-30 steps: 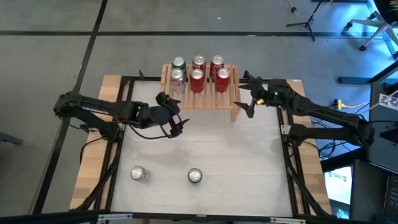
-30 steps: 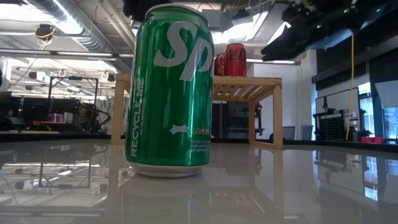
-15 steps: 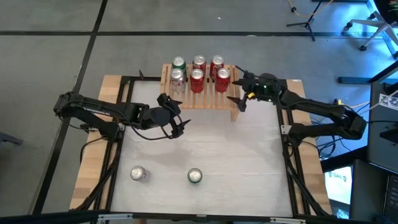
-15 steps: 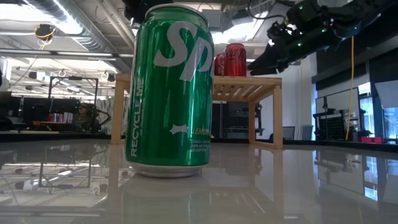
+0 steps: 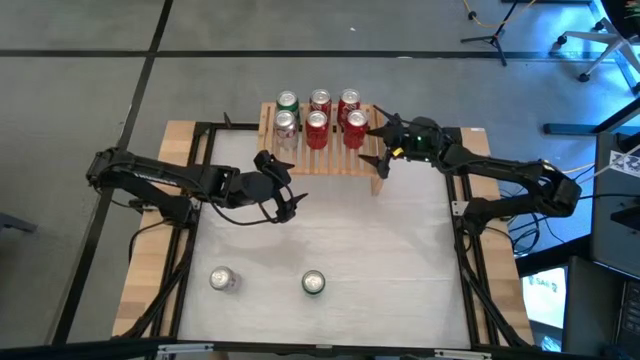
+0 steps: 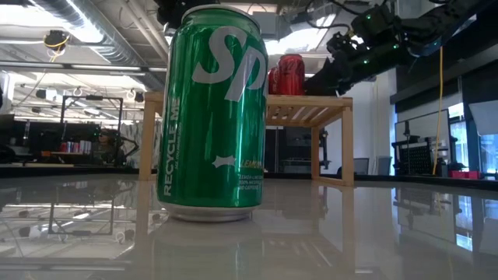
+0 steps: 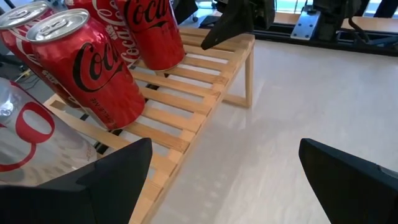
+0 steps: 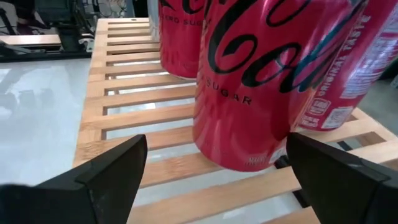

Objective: Place canned beverage on shelf
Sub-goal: Put the red/black soda can on the shelf aligned with the red/white soda can, then put the green soda can on the shelf aligned with the red/black soda can

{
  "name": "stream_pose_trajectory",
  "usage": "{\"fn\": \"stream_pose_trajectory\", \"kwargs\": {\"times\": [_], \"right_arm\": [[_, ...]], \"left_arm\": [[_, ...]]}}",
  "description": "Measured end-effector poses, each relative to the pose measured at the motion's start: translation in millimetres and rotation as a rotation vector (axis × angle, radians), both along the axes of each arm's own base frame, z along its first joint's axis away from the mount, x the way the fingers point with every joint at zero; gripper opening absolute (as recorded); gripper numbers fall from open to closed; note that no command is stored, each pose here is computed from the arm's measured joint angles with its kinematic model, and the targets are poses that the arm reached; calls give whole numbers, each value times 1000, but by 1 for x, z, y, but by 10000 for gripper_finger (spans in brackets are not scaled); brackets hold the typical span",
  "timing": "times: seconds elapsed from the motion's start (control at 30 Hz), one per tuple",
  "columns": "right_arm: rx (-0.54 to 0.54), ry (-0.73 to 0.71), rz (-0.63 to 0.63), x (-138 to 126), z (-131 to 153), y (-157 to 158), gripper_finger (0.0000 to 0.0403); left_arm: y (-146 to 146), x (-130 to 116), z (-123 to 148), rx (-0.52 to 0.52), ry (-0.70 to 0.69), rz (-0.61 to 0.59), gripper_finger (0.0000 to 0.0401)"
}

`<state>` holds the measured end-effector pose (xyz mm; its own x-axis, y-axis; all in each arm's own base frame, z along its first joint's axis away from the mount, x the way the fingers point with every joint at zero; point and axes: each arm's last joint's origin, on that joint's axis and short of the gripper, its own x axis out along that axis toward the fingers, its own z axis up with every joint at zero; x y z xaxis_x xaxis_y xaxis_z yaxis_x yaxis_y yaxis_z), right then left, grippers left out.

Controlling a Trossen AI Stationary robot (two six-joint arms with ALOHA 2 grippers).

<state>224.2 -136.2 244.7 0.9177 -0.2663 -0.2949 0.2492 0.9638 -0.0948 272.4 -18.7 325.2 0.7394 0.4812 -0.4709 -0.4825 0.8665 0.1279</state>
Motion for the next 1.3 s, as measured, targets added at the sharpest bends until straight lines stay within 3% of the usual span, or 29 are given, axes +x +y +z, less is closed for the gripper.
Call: {"fn": "stream_pose_trajectory", "kwargs": {"times": [0.8,1.3], "right_arm": [[-30,-72,52,2,7,0,379],[-38,-48,-17,1,6,-1,379]], "left_arm": [[0,0,0,0,0,-1,396],[0,0,0,1,1,-2,396]]}}
